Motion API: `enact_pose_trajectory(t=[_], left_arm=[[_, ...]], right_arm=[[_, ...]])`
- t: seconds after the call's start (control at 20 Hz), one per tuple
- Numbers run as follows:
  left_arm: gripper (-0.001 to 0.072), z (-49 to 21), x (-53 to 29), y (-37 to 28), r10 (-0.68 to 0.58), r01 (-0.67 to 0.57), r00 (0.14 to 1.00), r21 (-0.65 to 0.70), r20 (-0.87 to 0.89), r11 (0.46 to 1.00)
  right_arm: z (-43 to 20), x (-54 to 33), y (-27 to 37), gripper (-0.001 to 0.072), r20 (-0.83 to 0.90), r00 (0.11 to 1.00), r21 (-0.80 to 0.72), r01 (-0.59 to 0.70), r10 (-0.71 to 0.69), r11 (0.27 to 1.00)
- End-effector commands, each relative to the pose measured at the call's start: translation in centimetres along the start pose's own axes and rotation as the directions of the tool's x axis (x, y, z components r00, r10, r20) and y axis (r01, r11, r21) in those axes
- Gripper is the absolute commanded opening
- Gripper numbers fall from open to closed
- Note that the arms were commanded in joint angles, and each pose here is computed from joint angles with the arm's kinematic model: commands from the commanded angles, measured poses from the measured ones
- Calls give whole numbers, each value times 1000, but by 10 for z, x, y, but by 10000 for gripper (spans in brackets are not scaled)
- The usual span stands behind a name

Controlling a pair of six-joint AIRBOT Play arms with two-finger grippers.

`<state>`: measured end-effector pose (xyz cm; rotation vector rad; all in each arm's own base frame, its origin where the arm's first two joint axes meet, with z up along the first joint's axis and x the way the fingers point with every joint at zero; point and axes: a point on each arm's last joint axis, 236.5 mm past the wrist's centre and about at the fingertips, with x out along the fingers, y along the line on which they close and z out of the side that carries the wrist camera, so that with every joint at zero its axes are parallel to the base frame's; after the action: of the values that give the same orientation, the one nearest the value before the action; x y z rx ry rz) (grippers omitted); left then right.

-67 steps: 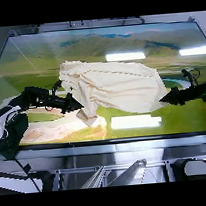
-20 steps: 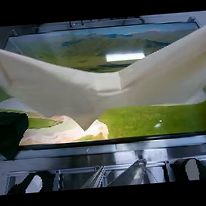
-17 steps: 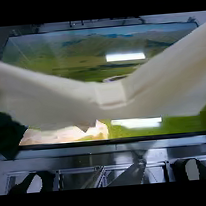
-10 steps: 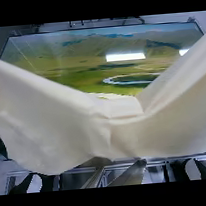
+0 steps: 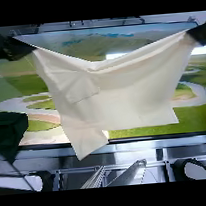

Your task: Fold the shirts.

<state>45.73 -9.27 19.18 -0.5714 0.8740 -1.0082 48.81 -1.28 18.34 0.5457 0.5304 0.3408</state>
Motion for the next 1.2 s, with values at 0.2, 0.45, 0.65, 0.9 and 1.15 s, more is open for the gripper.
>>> enact_pose_trajectory(t=[0.2, 0.45, 0.65, 0.9, 1.15], left_arm=[[4, -27, 94, 218, 9, -16, 1000, -365, -21, 931], [12, -7, 99, 247, 121, -90, 990, -323, 79, 942], [13, 7, 100, 243, 137, -103, 985, -285, 104, 953], [13, -36, 88, 230, 46, -44, 999, -358, -5, 933], [13, -62, 60, 195, -47, 15, 996, -406, -70, 914]], right_arm=[[-97, 124, -150, 17, -133, 981, 185, 166, -143, 969], [-81, 138, -179, 17, -15, 972, 189, 232, -234, 954], [-78, 143, -178, 17, 3, 966, 130, 254, -257, 958], [-108, 134, -172, 17, -137, 973, 100, 201, -187, 974], [-140, 105, -144, 17, -300, 953, 215, 30, 36, 976]])
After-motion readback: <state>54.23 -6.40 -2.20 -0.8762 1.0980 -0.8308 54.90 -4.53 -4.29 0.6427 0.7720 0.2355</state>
